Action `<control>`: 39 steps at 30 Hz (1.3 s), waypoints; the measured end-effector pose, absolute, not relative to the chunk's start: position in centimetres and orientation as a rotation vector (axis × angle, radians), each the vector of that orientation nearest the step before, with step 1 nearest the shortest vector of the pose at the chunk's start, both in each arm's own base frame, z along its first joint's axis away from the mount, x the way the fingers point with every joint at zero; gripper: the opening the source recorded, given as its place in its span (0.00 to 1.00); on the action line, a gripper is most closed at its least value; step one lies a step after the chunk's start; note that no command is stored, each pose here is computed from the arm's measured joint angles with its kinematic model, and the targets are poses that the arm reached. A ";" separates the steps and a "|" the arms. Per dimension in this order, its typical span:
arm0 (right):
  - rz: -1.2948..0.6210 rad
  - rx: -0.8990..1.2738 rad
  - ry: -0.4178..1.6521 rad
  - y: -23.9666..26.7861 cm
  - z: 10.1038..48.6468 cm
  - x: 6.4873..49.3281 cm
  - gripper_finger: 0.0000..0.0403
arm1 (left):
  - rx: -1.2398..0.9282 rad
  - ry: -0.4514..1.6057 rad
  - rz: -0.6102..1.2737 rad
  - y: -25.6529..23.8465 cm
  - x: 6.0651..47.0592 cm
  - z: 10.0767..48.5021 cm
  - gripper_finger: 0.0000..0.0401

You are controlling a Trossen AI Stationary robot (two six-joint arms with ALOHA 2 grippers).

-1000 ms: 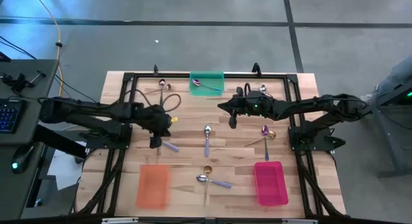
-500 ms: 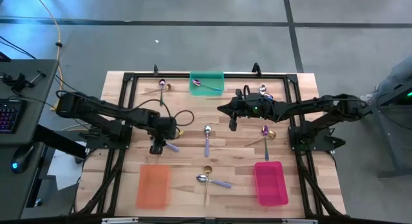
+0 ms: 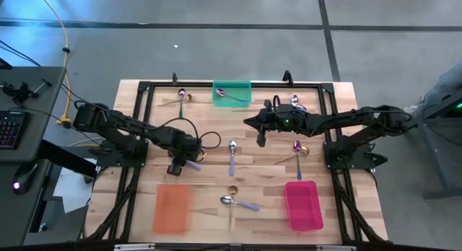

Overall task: Sort silverware by color (type)
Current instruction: Put the purple spoon into the orange bin

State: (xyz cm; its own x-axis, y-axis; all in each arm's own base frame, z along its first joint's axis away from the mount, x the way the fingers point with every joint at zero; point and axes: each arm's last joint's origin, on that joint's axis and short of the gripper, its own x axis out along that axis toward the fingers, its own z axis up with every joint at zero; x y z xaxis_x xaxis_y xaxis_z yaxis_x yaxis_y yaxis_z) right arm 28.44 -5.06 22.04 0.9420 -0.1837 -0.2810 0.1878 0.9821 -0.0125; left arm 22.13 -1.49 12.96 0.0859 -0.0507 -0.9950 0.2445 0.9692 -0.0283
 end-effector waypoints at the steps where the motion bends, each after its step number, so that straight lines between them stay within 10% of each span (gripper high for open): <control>1: -0.189 0.015 0.285 -5.1 22.0 28.4 0.00 | 0.174 1.467 -0.224 -1.5 22.2 13.0 0.20; 17: -0.187 -0.003 0.294 -5.1 22.0 28.4 0.00 | 0.390 1.400 -0.377 -3.6 25.7 20.3 0.07; 29: -0.190 0.012 0.294 -5.1 22.0 28.4 0.00 | 0.711 1.315 -0.801 -14.5 22.4 25.7 0.07; 39: -0.192 0.026 0.306 -5.0 21.8 28.4 0.00 | 0.720 1.287 -0.787 -22.2 20.6 24.9 0.07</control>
State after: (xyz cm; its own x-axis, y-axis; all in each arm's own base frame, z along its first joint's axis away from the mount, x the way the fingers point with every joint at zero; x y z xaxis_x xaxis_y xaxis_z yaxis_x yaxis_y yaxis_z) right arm 28.39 -5.05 21.84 0.9354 -0.1834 -0.3022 0.1913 0.9815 -0.0032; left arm 20.63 -22.16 24.90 0.1033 -0.1033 -0.9893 0.8337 0.5514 0.0295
